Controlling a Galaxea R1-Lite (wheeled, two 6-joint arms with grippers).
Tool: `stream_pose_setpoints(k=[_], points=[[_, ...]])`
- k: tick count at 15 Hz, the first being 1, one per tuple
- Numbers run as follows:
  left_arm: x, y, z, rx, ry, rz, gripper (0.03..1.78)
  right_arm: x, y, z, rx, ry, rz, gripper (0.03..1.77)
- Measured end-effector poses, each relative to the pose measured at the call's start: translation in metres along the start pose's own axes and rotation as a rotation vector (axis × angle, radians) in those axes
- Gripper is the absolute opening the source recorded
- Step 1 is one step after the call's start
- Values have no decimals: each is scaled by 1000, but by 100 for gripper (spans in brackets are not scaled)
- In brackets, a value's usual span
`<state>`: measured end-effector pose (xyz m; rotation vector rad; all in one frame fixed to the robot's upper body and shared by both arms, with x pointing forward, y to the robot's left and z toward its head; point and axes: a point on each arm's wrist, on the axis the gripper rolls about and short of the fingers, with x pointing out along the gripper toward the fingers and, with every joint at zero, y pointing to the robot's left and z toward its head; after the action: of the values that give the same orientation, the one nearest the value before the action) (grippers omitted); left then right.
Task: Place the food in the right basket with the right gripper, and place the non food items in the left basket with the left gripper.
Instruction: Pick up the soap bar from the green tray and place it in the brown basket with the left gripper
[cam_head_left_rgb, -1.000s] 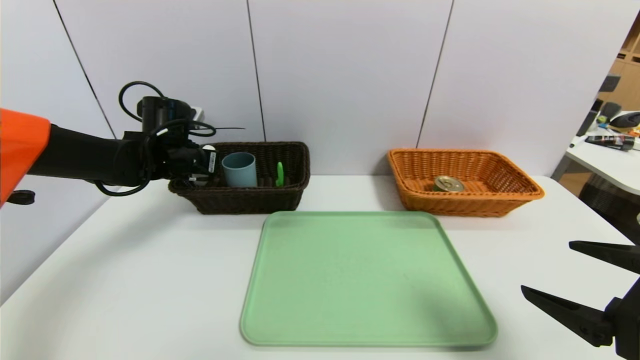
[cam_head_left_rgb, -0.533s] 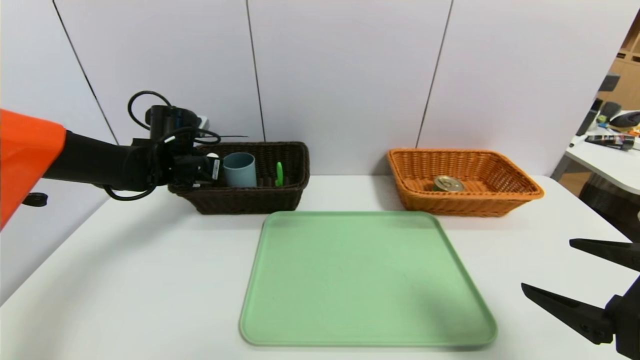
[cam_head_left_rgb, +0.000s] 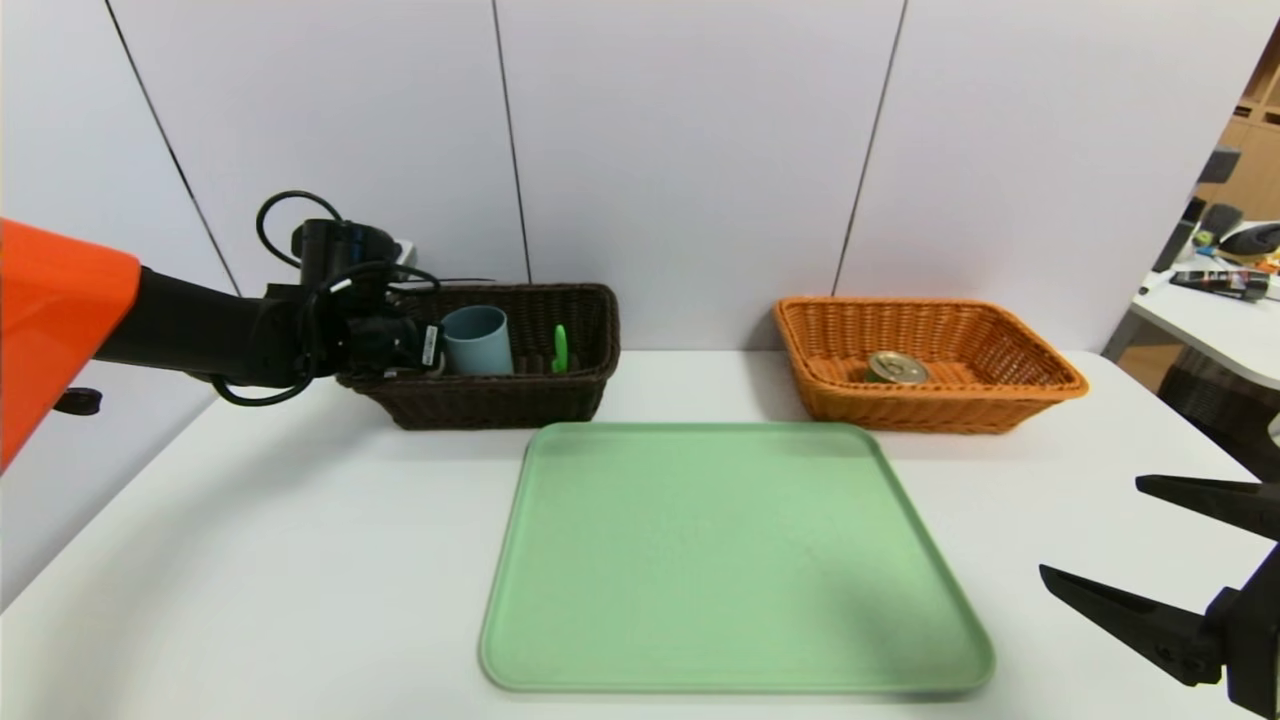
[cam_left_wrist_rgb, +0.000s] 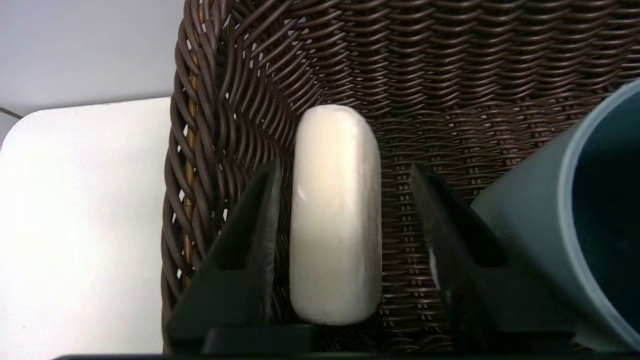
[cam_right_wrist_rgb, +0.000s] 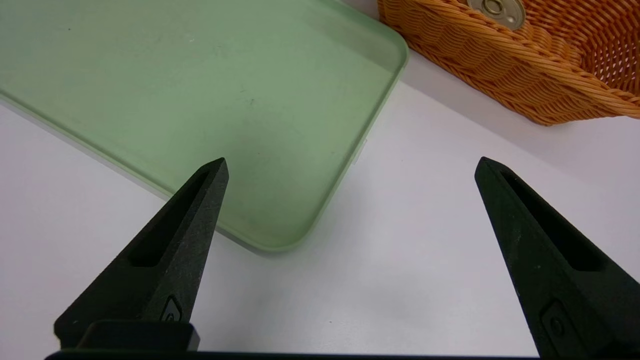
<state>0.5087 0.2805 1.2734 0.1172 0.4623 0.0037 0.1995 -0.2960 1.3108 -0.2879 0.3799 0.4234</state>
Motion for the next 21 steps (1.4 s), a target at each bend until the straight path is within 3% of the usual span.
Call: stream_pose_setpoints(k=[4, 9, 16, 21], points=[[-2, 0, 2, 0, -7, 1, 127, 0, 0, 0, 0, 1, 0, 170], [-22, 5, 18, -6, -60, 5, 147, 0, 0, 0, 0, 1, 1, 170], [-98, 17, 63, -11, -244, -1, 161, 0, 0, 0, -1, 0, 1, 170], [-160, 25, 62, 15, -315, -18, 165, 0, 0, 1, 0, -2, -4, 170]])
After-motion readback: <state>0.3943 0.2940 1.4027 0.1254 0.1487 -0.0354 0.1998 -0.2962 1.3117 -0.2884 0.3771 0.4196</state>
